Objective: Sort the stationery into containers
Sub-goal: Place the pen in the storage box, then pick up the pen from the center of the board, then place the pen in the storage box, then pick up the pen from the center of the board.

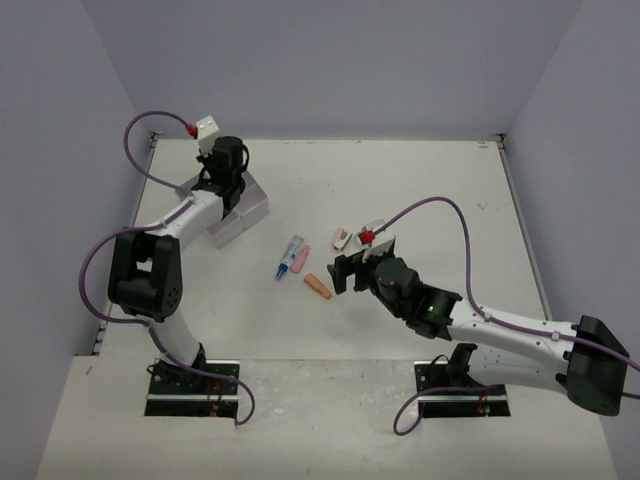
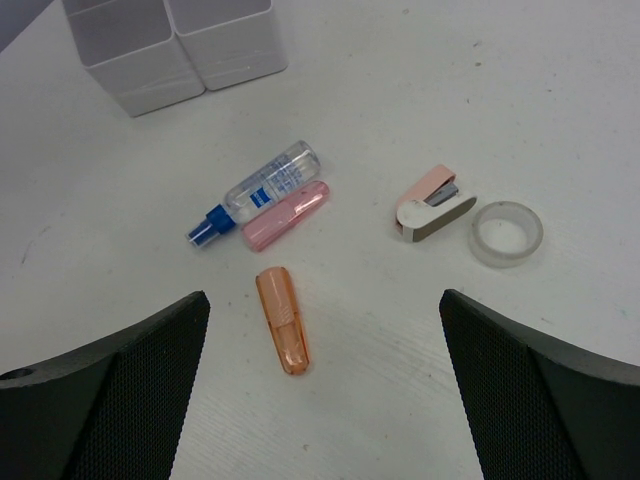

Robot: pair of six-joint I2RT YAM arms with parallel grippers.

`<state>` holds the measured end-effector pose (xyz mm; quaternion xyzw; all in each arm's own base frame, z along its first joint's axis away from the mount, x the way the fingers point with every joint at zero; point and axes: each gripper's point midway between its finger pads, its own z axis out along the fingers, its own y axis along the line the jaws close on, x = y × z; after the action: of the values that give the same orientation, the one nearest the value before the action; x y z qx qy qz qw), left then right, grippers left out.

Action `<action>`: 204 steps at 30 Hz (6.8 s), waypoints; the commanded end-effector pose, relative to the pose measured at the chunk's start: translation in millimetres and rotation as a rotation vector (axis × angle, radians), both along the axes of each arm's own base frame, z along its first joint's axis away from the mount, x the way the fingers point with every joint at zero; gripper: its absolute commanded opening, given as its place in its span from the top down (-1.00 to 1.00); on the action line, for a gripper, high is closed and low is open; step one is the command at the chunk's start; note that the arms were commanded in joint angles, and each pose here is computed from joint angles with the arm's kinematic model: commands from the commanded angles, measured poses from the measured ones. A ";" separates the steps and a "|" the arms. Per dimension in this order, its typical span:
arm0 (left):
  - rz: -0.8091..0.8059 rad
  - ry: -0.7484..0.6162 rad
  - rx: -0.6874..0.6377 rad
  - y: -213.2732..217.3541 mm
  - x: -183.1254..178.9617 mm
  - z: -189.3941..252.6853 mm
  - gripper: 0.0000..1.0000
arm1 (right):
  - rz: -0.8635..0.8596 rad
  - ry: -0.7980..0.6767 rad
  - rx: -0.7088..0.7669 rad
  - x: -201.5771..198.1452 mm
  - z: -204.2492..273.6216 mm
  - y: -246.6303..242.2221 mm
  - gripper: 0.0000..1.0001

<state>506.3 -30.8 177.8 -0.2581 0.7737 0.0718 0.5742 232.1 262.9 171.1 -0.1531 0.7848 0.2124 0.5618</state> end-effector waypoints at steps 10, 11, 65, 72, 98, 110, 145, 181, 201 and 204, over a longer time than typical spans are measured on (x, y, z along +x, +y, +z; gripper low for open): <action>0.023 -0.001 -0.017 -14.5 1.9 -18.6 0.17 | 0.060 0.064 -0.027 4.1 -4.4 25.0 -0.98; 0.022 0.007 -0.017 -14.8 1.6 -21.5 -0.02 | 0.075 0.081 -0.045 3.2 -8.7 28.6 -0.98; -1.366 0.068 -0.850 -249.5 -266.0 63.1 -0.92 | 0.260 0.065 0.007 -20.3 14.6 62.8 1.00; -1.364 0.097 -0.879 -260.4 -261.8 57.1 0.19 | 0.244 0.018 0.033 -19.8 37.2 54.2 1.00; -0.043 0.041 -0.001 -29.2 8.6 59.2 1.00 | -0.105 0.099 0.022 18.1 6.7 -15.0 -0.98; 0.008 0.124 0.017 -21.7 6.2 -18.7 1.00 | -0.067 0.117 0.013 21.4 0.6 -5.2 -0.98; -0.457 -0.029 -0.220 -63.4 -216.9 107.5 -0.92 | -0.440 0.686 -0.088 71.7 -120.2 92.4 0.11; -0.523 0.118 -0.172 -58.1 -252.4 41.2 -0.95 | -0.415 0.700 -0.124 83.5 -146.3 109.2 0.10; -0.554 0.127 -0.192 -66.3 -251.6 41.8 -0.95 | -0.451 0.711 -0.219 59.6 -172.0 47.7 0.71; -0.566 0.128 -0.204 -70.4 -251.0 41.3 -0.96 | -0.451 0.704 -0.225 61.1 -171.3 44.8 1.00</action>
<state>255.0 -93.5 216.5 -0.1051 0.8523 -0.1418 0.4923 302.4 329.3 16.2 0.0550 0.9533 0.0740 0.2875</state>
